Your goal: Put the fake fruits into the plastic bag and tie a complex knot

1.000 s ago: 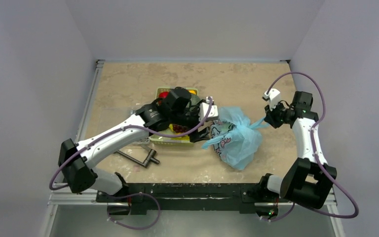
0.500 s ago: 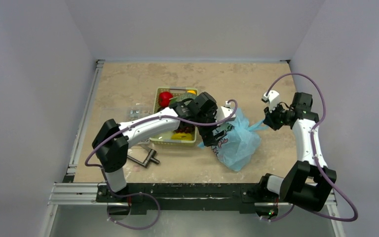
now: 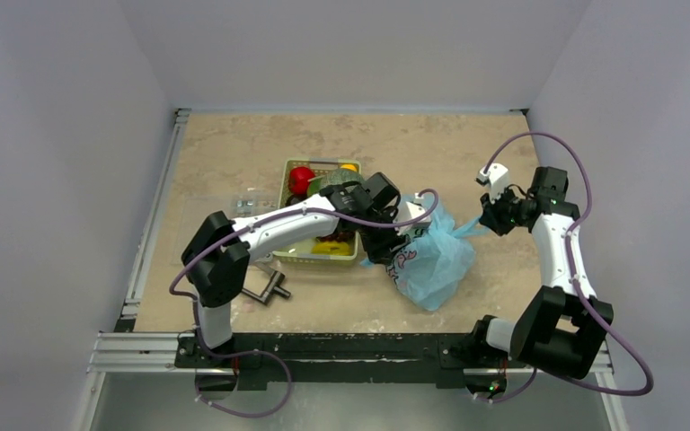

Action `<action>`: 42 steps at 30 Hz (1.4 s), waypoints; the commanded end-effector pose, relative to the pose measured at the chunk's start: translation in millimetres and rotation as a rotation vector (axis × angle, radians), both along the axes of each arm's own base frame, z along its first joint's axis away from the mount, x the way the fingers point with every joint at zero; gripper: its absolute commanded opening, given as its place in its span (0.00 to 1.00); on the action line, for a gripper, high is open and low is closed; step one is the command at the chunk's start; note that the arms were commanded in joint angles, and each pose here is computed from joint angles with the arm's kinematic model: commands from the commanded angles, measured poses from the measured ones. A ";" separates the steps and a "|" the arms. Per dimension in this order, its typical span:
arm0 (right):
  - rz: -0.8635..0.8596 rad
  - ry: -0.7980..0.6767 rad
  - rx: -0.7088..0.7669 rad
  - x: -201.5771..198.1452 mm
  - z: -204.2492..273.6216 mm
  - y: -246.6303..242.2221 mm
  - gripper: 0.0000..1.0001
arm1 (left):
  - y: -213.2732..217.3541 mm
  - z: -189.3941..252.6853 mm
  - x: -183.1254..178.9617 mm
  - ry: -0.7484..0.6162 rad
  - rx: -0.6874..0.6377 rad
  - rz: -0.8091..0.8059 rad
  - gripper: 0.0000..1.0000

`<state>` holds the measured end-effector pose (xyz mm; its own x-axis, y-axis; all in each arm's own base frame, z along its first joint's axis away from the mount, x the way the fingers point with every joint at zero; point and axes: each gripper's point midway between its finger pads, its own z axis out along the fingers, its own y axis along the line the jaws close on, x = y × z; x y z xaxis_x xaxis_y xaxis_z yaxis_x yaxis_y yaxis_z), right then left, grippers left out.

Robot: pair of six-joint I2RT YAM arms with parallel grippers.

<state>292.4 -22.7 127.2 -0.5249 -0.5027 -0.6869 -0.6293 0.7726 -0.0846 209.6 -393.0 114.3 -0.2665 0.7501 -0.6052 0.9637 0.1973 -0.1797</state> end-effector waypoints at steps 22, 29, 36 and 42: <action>-0.248 -0.232 -0.309 75.7 -8.1 -83.6 0.00 | 46.5 -18.6 -61.6 -0.153 -0.001 -0.296 0.00; -0.256 -0.229 -0.350 84.0 -18.3 -99.0 0.00 | 53.4 -31.4 -66.1 -0.152 0.021 -0.319 0.00; -0.271 -0.341 -0.284 102.1 50.3 -92.1 0.00 | 31.7 41.8 -29.9 -0.343 -0.102 -0.269 0.00; -0.270 -0.330 -0.318 105.1 42.0 -101.6 0.00 | 47.1 20.6 -26.4 -0.311 -0.063 -0.284 0.00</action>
